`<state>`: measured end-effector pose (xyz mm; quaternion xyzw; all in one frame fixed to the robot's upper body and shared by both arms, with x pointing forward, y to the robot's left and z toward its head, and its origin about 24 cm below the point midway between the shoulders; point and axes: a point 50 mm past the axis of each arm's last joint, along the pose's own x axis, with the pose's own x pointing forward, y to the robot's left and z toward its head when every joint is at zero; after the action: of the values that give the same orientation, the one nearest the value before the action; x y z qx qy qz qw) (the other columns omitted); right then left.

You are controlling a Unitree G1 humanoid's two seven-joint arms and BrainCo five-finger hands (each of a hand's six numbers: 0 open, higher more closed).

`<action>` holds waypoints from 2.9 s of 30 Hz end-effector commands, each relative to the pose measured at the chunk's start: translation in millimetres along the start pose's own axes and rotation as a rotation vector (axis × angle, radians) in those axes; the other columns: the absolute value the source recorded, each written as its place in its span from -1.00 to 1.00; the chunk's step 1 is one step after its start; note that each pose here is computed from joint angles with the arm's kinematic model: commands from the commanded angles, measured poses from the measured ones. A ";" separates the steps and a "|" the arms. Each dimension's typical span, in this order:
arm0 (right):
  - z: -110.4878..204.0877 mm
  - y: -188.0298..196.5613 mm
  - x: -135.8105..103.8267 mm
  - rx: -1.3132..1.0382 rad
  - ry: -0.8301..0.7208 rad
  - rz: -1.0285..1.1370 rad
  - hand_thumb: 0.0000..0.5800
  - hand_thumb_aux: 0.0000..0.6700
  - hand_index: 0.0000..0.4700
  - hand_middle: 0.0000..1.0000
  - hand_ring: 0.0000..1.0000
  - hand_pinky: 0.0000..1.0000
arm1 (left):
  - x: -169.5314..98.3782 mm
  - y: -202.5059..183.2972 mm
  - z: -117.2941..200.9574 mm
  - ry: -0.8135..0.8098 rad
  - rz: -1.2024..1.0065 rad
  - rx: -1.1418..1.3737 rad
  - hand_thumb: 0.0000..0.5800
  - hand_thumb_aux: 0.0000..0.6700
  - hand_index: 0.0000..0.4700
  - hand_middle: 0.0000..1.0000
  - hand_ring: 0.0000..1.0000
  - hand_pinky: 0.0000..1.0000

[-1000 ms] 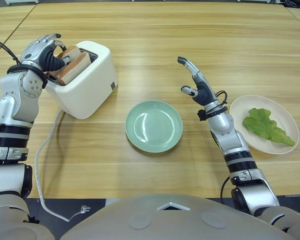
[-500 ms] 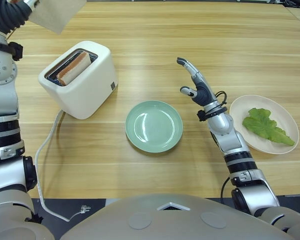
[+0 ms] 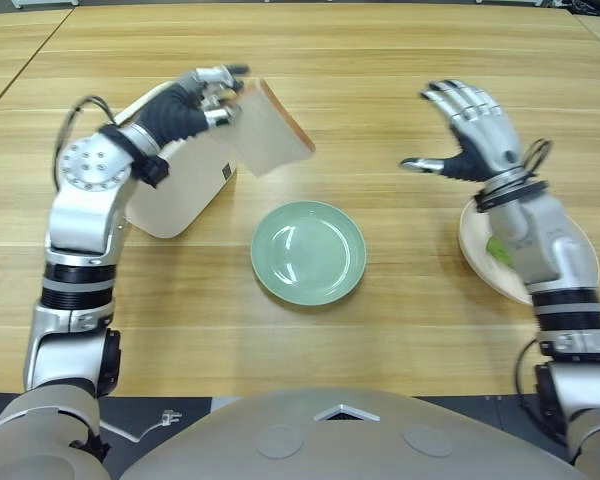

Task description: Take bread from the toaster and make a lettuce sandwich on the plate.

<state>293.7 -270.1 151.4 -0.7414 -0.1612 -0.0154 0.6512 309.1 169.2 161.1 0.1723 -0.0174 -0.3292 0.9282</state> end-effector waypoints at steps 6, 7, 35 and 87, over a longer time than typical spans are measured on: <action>-95.8 34.4 -90.7 -0.086 0.446 0.587 -1.00 -1.00 -1.00 -1.00 -1.00 -1.00 | 25.0 -69.8 -57.9 0.249 -0.350 -0.173 1.00 1.00 1.00 -1.00 -1.00 -1.00; -95.2 37.5 -91.9 -0.066 0.442 0.608 -1.00 -1.00 -1.00 -1.00 -1.00 -1.00 | 25.2 -72.7 -62.9 0.269 -0.357 -0.185 1.00 1.00 1.00 -1.00 -1.00 -1.00; -100.0 65.1 -102.2 -0.021 0.418 0.745 0.82 0.40 0.40 -1.00 -1.00 -1.00 | 15.2 -45.6 -39.7 0.249 -0.177 0.189 -1.00 -1.00 -1.00 -1.00 -1.00 -1.00; 165.4 22.0 21.7 0.269 -0.815 0.043 -1.00 -1.00 -1.00 -1.00 -1.00 -1.00 | -50.9 60.0 29.1 0.404 0.360 1.038 -1.00 -1.00 -1.00 -1.00 -1.00 -1.00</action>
<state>285.2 -97.9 92.3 -0.6020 -0.3724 0.3535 0.6115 304.6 224.2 216.9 0.5989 -0.0547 -0.0980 0.7929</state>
